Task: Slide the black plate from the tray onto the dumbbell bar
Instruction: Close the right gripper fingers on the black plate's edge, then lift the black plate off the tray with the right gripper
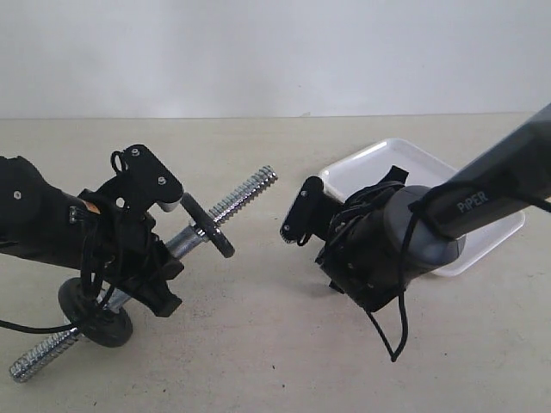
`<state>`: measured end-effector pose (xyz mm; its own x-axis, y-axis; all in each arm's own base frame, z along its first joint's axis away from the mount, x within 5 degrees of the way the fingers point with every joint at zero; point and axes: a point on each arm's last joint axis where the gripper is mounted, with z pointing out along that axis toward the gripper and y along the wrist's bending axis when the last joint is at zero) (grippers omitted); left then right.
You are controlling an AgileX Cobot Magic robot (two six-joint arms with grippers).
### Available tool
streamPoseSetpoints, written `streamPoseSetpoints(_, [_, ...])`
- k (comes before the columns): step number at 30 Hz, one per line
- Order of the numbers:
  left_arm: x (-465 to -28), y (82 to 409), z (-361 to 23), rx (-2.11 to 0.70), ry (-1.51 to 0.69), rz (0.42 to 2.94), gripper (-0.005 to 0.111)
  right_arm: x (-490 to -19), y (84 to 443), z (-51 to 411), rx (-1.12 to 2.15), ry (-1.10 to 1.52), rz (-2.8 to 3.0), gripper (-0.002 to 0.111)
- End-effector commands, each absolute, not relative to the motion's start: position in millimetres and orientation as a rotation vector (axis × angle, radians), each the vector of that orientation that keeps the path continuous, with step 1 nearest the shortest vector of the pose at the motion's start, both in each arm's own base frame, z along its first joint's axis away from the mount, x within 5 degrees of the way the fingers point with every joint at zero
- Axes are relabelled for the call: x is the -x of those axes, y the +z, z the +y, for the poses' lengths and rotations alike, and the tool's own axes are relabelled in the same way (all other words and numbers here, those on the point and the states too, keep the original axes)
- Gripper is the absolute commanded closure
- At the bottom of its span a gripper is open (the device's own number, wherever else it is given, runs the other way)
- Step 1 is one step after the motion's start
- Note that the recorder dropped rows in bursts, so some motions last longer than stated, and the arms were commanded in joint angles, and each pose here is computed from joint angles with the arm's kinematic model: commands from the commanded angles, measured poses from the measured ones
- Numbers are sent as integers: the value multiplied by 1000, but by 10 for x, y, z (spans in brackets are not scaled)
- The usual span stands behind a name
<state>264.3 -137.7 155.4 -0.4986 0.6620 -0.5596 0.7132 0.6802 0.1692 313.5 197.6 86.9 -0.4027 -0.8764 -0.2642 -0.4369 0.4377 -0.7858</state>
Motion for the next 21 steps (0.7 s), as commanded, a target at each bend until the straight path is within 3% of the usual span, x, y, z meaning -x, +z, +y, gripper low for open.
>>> streamPoseSetpoints(1, [-2991, 2060, -1304, -717, 142, 1883, 102, -3133, 808, 1966, 1126, -820, 2029, 58])
streamPoseSetpoints(21, [-2991, 2060, -1304, -717, 142, 1883, 102, -3227, 780, 1825, 1099, -786, 2086, 58])
